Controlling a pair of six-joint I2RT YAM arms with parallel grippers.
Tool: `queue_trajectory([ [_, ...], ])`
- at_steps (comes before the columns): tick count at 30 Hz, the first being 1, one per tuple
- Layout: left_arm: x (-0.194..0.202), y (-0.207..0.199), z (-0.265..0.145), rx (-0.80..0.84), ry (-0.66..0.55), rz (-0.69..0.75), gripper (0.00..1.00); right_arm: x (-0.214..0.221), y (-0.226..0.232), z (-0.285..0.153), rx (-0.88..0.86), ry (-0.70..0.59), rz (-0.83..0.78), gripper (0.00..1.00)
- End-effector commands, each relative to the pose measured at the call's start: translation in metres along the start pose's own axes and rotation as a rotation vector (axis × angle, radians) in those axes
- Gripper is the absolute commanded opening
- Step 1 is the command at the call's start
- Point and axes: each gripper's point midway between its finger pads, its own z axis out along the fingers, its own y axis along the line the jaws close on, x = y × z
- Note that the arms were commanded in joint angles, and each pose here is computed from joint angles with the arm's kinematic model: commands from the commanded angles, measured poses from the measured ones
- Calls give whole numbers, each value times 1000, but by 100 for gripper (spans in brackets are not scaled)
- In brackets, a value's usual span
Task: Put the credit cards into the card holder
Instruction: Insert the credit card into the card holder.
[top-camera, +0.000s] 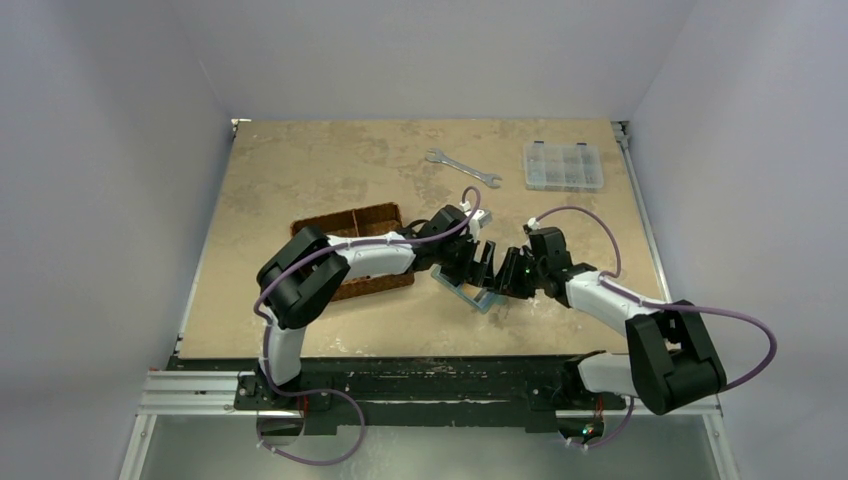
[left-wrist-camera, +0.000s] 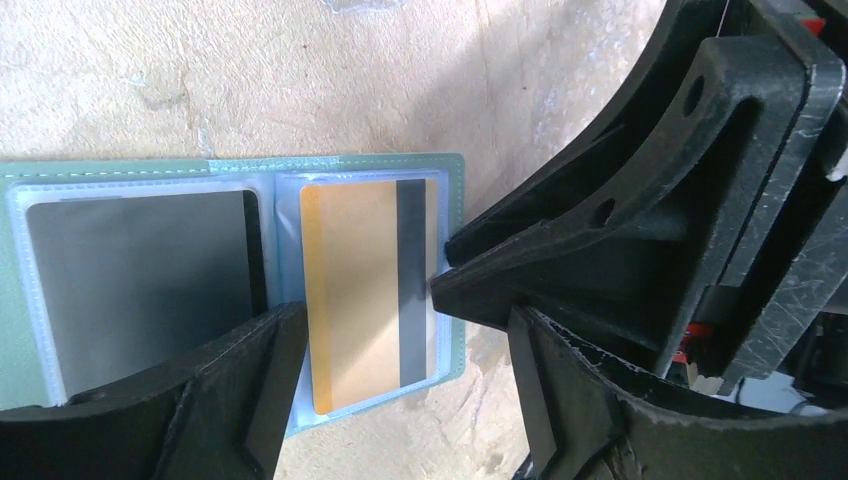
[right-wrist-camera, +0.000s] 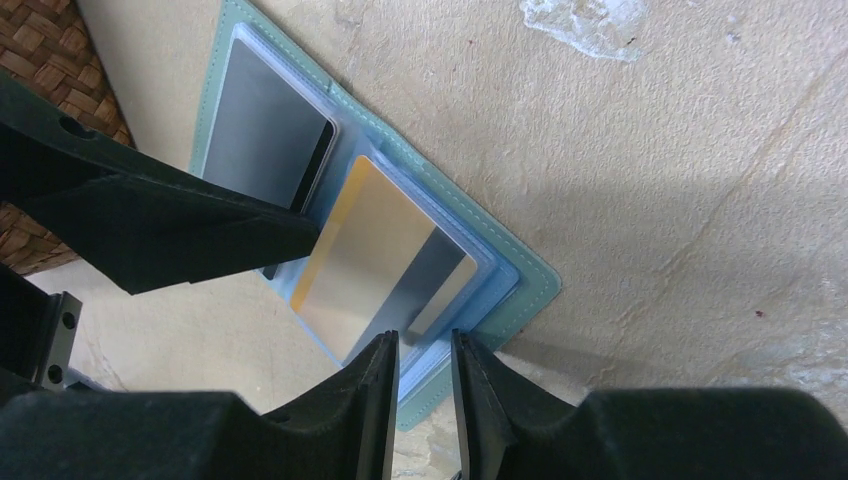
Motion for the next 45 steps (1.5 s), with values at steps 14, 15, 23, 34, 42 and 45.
queue_trajectory([
  [14,-4,-36,-18,122,2,20,81,-18,6,-11,11,-82,-21,39],
  [15,-12,-33,-27,79,-26,38,82,-21,5,-12,26,-91,-26,41],
  [23,-38,-35,-55,-1,-105,102,80,-21,10,-22,13,-85,-43,50],
  [34,-12,-16,-7,31,-16,51,14,-18,11,-18,-33,-70,25,23],
  [42,-5,4,-1,-46,-9,65,10,-10,10,-12,-59,-37,25,31],
  [45,-2,10,0,-70,-3,69,10,-6,9,-10,-61,-29,32,33],
])
